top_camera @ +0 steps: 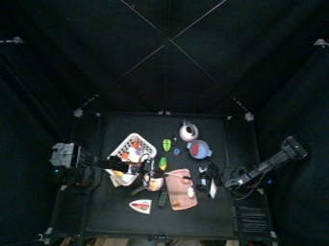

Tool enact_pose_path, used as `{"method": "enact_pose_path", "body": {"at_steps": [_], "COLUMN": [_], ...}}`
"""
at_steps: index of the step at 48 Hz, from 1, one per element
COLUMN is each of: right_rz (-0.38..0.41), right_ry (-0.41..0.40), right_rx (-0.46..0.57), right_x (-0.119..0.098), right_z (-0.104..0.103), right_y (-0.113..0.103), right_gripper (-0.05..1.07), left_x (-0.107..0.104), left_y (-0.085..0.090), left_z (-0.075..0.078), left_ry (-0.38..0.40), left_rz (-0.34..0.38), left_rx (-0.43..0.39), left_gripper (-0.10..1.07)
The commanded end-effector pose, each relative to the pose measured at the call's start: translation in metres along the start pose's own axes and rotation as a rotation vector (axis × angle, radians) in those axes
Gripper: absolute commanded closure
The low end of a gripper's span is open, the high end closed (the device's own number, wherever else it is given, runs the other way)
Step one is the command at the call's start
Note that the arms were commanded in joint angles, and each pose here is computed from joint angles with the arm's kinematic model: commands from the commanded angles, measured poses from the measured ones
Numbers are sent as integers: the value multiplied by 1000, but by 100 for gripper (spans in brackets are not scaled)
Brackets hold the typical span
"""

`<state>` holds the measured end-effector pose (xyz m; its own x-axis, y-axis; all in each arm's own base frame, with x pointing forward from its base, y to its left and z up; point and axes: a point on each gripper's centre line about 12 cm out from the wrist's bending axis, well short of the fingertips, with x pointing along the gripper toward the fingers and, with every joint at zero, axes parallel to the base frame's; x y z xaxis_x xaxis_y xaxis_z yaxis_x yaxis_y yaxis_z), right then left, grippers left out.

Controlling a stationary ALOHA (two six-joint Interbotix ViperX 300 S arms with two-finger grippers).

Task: Regrab cleaver

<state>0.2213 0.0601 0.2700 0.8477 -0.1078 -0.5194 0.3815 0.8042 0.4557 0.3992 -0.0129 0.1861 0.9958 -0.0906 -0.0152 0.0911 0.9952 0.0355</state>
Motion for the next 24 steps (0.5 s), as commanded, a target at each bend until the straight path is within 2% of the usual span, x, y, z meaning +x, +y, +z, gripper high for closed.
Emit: {"method": "enact_pose_path", "body": {"at_steps": [1,5,9,18,21,24], "right_rz": [-35,-105,-179,-438,-476,-471], "right_ry": [20,73,105,226,255,267], "right_rx": [129,248,311,304,275,231], "right_x": [-14,-25,-35,-62,-69,-74], "right_z": [11,14,19,34,41,50], "right_y": [0,-6,-11,-22,-22,-21], "right_gripper": [12,12,12,12,12,12], "left_x": [8,10,9,11,11,13], "left_y": [-2,-6,-9,-10,-10,-10], "left_z": [7,4,3,7,7,7], "left_ry": [-34,-24,-23,-32,-33,-35], "left_rz": [29,34,31,30,29,29], "left_rx": [5,23,41,56,57,57], "left_gripper": [55,55,55,55,55,55]}}
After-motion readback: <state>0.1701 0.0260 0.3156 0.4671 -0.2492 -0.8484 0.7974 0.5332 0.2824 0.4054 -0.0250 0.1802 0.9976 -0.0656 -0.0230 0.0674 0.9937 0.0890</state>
